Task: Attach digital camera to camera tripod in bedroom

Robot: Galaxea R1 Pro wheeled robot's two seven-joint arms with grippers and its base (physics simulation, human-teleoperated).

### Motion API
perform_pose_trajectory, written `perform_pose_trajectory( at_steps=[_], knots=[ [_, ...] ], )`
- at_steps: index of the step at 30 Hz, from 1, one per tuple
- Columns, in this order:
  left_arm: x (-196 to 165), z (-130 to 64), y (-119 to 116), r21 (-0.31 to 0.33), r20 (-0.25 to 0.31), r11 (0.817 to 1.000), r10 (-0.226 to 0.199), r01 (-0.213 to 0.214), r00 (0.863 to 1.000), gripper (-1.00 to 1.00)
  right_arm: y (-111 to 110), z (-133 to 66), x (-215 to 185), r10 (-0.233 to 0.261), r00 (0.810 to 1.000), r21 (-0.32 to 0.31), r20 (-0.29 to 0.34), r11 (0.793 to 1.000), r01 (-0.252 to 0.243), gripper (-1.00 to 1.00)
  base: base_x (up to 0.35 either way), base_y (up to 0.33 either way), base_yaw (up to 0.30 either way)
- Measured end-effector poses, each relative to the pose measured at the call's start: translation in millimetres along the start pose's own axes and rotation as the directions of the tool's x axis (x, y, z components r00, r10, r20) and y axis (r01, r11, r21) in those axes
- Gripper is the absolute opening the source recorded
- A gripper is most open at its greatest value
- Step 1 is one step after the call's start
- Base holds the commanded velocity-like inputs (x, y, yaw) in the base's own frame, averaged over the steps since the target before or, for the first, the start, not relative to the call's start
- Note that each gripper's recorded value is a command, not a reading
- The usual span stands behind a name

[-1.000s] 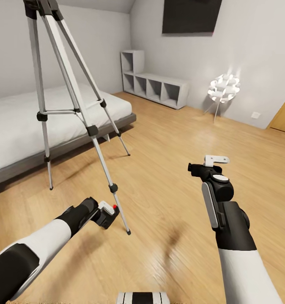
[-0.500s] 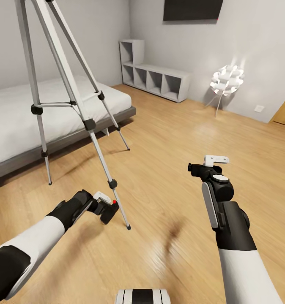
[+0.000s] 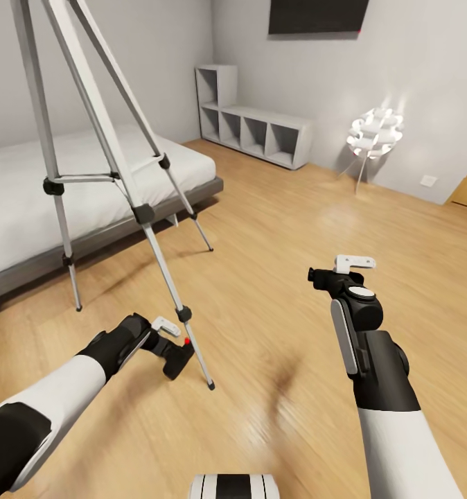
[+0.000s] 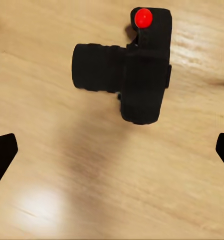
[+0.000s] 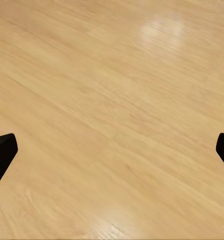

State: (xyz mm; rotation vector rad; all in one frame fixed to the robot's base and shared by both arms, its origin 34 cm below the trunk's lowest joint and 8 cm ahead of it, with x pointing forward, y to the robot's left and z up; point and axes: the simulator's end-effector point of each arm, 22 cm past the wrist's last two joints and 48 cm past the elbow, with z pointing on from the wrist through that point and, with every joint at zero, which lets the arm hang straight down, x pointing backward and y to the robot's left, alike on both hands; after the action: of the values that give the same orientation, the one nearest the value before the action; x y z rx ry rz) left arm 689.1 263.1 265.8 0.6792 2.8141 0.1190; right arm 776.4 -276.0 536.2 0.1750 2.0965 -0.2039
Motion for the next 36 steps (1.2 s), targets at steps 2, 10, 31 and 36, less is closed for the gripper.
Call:
perform_pose_trajectory(
  at_steps=[2,10,31,36],
  knots=[
    [2,1.1,1,-0.001,-0.006,1.0,-0.001,0.001,1.0,1.0,0,0.1,0,0.0,1.0,0.0,0.0,1.0,0.0,1.0,0.096,0.008,0.0],
    [15,6.2,2,0.0,-0.036,1.0,-0.009,0.009,0.999,1.0,0,0.3,0,0.0,1.0,0.0,0.0,1.0,0.0,1.0,0.018,0.001,0.0],
    [44,50.9,-41,0.069,-0.122,0.998,0.005,0.004,0.992,1.0,4,29.0,48,-0.017,0.997,0.003,-0.076,1.0,0.017,1.0,0.0,0.0,0.0],
    [52,61.0,-45,0.077,-0.141,0.997,0.007,0.004,0.99,1.0,5,36.0,61,-0.021,0.995,0.003,-0.096,1.0,0.021,1.0,0.0,0.0,0.0]
  ],
)
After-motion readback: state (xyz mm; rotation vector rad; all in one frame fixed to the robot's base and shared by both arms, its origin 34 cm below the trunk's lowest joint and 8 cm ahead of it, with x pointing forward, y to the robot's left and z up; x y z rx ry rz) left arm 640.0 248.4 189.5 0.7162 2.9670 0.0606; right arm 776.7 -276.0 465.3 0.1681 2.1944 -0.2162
